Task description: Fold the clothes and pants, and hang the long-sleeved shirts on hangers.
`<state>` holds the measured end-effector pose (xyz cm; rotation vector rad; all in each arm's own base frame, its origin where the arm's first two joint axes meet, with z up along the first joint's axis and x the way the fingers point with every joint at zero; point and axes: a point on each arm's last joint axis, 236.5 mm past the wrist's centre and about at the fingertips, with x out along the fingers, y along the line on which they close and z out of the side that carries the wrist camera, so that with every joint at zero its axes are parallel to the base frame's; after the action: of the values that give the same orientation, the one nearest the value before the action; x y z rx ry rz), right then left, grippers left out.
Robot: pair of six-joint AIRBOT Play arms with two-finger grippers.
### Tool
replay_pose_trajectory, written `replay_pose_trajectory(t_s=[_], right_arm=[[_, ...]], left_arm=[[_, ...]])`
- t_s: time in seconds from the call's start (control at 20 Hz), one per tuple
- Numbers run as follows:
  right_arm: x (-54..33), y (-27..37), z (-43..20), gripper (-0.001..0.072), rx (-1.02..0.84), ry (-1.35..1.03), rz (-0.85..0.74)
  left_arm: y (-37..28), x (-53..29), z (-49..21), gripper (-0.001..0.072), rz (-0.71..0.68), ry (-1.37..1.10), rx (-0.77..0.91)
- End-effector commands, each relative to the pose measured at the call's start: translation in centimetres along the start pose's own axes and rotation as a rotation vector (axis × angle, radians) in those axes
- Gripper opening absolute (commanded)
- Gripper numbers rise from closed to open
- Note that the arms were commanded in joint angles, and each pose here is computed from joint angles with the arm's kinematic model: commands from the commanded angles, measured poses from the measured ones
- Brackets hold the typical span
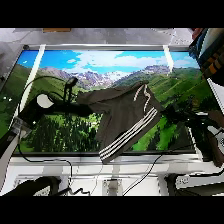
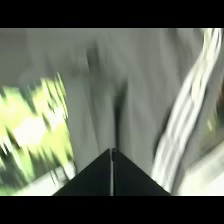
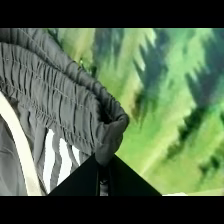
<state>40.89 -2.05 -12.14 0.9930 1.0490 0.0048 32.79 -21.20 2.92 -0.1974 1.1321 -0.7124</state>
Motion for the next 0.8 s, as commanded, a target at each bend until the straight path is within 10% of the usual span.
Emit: replay_pose_trajectory(t_s=[0.0, 0.1, 0.2, 0.25, 0.75], right_arm=[[0.0, 0.6, -0.8, 0.0025, -0.001, 0.033, 0.023], [0.0, 0.7, -0.9, 0.0026, -0.001, 0.039, 0.026], [0.0, 0.8, -1.1, 0.0026, 0.000, 0.048, 0.032], [0.0, 0.9, -1.3, 0.0026, 0.000, 0.054, 0.036], [-0.1, 1.6, -2.4, 0.0026, -0.001, 0.099, 0.065]], left_arm=[[-1.0, -0.3, -6.9, 0.0009, -0.005, 0.160, -0.119], [-1.6, 0.0, -10.7, 0.0079, -0.007, 0.207, -0.192], [-2.5, 1.0, -14.4, 0.0629, -0.036, 0.276, -0.229], [-3.0, 1.6, -16.2, 0.0697, -0.054, 0.319, -0.245], [-5.0, 4.8, -22.8, 0.0661, -0.062, 0.510, -0.242]])
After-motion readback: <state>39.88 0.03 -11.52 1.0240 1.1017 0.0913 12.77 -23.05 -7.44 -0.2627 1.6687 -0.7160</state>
